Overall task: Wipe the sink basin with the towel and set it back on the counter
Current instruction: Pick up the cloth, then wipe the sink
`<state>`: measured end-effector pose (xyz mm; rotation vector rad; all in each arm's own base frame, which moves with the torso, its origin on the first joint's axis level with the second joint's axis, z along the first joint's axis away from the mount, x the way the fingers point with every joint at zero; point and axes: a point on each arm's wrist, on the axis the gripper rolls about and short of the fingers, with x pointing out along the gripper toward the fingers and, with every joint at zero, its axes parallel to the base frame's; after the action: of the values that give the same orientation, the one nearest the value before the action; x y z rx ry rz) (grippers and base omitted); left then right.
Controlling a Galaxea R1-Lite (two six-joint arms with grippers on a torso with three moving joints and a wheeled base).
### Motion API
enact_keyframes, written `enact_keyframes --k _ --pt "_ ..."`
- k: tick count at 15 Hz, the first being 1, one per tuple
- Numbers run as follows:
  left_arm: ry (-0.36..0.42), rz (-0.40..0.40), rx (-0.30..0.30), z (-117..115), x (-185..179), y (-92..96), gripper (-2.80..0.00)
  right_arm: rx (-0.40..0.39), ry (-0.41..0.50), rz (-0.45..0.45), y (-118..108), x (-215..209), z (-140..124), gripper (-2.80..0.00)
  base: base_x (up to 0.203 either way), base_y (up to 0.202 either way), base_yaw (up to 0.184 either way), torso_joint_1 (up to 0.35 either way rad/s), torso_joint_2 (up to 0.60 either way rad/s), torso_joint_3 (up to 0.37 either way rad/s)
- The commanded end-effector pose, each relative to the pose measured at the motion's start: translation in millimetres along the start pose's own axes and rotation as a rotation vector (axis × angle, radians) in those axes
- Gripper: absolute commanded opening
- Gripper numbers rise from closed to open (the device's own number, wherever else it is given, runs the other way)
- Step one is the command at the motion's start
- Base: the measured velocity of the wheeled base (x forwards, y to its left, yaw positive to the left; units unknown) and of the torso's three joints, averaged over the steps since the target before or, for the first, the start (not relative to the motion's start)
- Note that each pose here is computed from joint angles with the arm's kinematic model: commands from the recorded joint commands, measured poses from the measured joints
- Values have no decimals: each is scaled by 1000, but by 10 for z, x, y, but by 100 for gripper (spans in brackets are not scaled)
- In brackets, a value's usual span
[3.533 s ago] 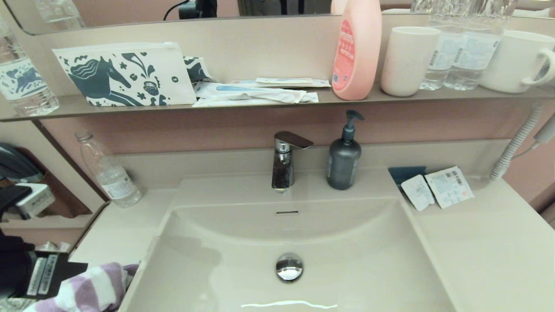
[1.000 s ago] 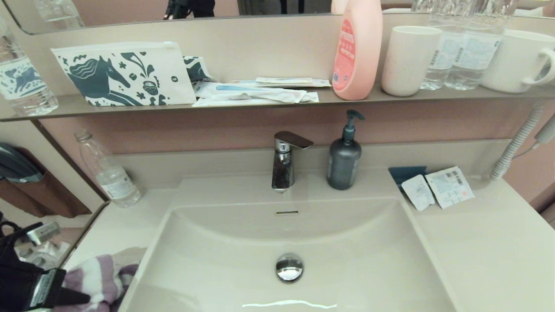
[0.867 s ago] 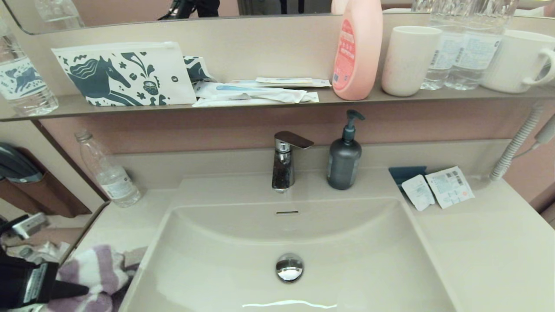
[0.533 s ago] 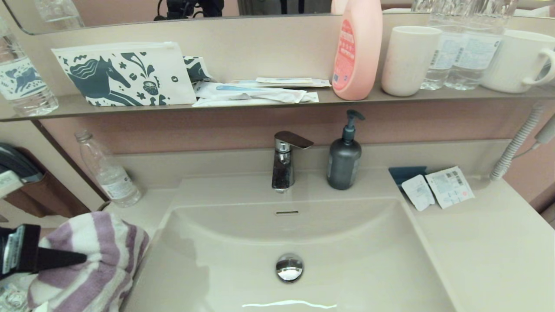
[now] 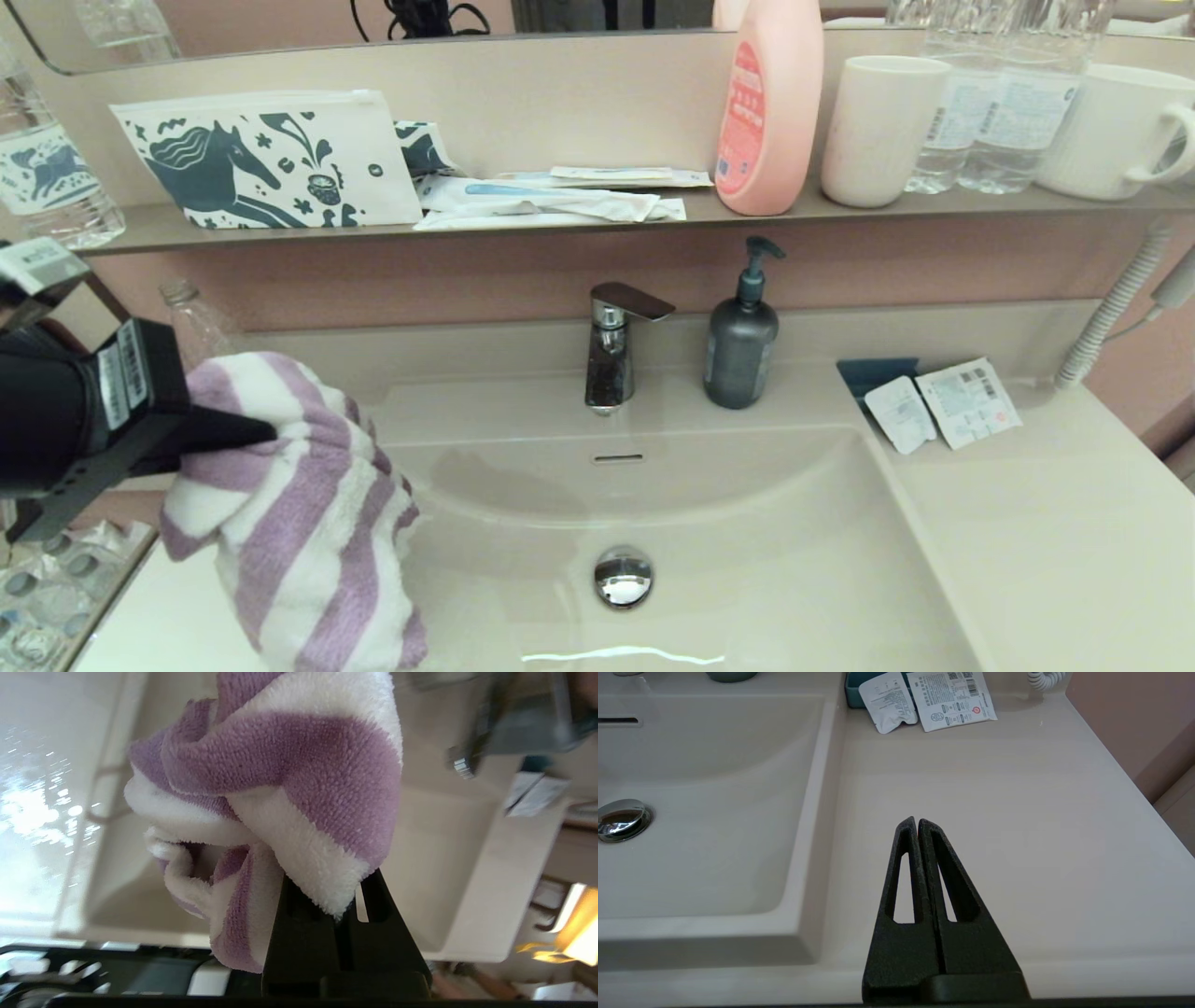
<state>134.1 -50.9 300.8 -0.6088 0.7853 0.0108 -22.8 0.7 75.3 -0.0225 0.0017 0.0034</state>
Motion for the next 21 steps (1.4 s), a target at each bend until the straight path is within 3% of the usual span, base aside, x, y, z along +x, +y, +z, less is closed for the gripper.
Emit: enact_keyframes --k 1,5,11,16,21 --pt "-24 -29 -15 -1 -6 -215 -280 0 0 0 0 0 0 -280 0 0 0 0 0 0" --pt "-91 25 -46 -42 22 -274 -280 -1 0 0 0 0 0 -280 0 0 0 0 0 0" --pt "-42 88 48 -226 341 -525 -280 0 0 0 0 0 0 -280 0 0 0 0 0 0" --pt "28 126 187 -600 737 -940 -280 0 0 1 0 0 0 -280 0 0 0 0 0 0" --pt "95 118 386 -1346 811 -1173 -280 0 0 0 0 0 0 -280 0 0 0 0 0 0"
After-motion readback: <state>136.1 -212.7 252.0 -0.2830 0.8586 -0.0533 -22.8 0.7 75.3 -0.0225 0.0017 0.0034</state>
